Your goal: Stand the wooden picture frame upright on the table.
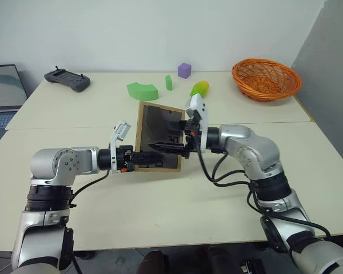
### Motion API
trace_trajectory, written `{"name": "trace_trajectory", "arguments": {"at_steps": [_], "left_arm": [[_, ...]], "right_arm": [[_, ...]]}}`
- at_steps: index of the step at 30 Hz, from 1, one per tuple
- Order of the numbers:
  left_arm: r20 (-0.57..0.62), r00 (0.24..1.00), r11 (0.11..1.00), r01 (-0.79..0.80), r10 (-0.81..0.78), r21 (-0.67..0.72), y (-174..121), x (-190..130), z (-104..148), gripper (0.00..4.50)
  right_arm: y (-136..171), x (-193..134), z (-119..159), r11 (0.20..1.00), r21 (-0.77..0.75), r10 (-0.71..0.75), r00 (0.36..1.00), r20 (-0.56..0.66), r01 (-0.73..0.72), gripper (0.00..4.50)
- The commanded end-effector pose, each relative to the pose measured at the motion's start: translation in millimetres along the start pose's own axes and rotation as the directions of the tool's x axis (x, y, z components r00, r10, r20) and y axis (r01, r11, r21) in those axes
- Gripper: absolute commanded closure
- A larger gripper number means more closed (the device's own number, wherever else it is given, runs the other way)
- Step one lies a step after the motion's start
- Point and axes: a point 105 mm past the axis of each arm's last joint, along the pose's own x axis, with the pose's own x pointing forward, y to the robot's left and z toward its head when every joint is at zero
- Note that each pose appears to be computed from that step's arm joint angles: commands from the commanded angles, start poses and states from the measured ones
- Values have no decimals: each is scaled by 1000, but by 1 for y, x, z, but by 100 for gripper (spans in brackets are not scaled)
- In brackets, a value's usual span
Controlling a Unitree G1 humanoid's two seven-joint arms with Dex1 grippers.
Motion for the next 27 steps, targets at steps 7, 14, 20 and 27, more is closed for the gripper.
{"name": "trace_trajectory", "arguments": {"at_steps": [7, 14, 20, 27], "left_arm": [[29, 998, 998, 60, -61, 31, -17, 0, 9, 365], [46, 993, 992, 113, -110, -61, -28, -10, 9, 365], [74, 980, 961, 194, -183, -195, -39, -15, 8, 365], [6, 980, 954, 193, -197, -231, -44, -9, -12, 365]], "right_arm": [[-2, -38, -1, 999, -30, -45, 998, -34, 44, 4], [-29, -93, -20, 930, -336, -198, 973, -117, 149, 4], [-49, -115, -43, 210, -978, -342, 936, -77, -4, 4], [-41, -70, -28, -187, -976, -150, 979, 136, 107, 4]]}}
